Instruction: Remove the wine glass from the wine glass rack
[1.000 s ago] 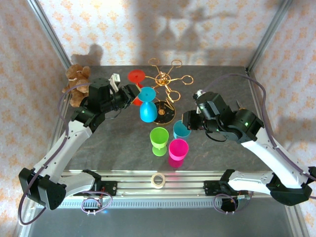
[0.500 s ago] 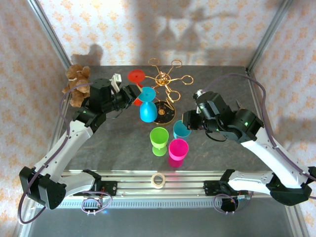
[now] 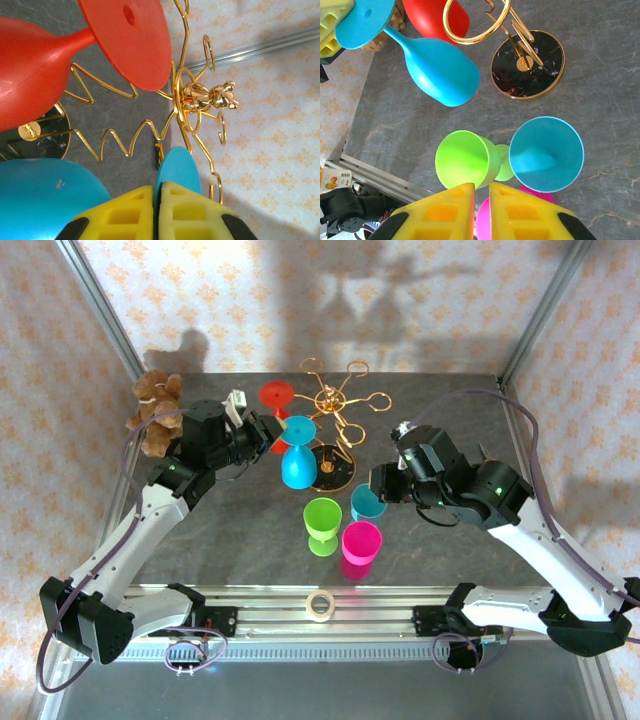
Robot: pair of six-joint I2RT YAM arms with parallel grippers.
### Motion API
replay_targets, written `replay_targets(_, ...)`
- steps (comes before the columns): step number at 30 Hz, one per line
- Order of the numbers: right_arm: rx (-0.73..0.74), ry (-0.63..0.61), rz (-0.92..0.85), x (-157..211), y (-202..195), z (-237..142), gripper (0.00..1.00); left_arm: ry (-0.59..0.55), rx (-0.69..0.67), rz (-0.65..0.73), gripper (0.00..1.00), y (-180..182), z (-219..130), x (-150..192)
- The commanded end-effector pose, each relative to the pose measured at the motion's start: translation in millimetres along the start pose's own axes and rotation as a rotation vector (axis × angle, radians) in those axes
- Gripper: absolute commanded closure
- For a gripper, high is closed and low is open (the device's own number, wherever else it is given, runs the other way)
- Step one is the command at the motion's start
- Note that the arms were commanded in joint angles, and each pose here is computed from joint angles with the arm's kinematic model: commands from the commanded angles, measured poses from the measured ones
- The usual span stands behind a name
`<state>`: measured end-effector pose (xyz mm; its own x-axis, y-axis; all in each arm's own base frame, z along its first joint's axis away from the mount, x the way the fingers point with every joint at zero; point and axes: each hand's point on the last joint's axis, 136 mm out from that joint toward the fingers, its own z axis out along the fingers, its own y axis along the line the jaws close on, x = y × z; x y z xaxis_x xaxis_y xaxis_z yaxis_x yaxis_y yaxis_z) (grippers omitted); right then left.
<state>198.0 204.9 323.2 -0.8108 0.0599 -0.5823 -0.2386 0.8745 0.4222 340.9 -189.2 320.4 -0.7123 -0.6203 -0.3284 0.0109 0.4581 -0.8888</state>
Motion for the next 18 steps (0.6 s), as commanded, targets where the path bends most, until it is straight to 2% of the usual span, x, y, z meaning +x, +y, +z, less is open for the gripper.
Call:
replay_targets(1,-0.003,-0.027,-0.008,-8,1,-5,0.85,0.001,0.010,0.013,0.95,-2,1,2)
replay_targets(4,-0.003,-0.028,-0.007,-8,1,-5,0.85,-0.001,0.013,0.013,1.00,-3,1,1)
replay_targets(18,-0.021,-0.027,-0.006,-10,6,-6,0.85,-0.039,0.070,-0.071,1.00,-12,4,-7)
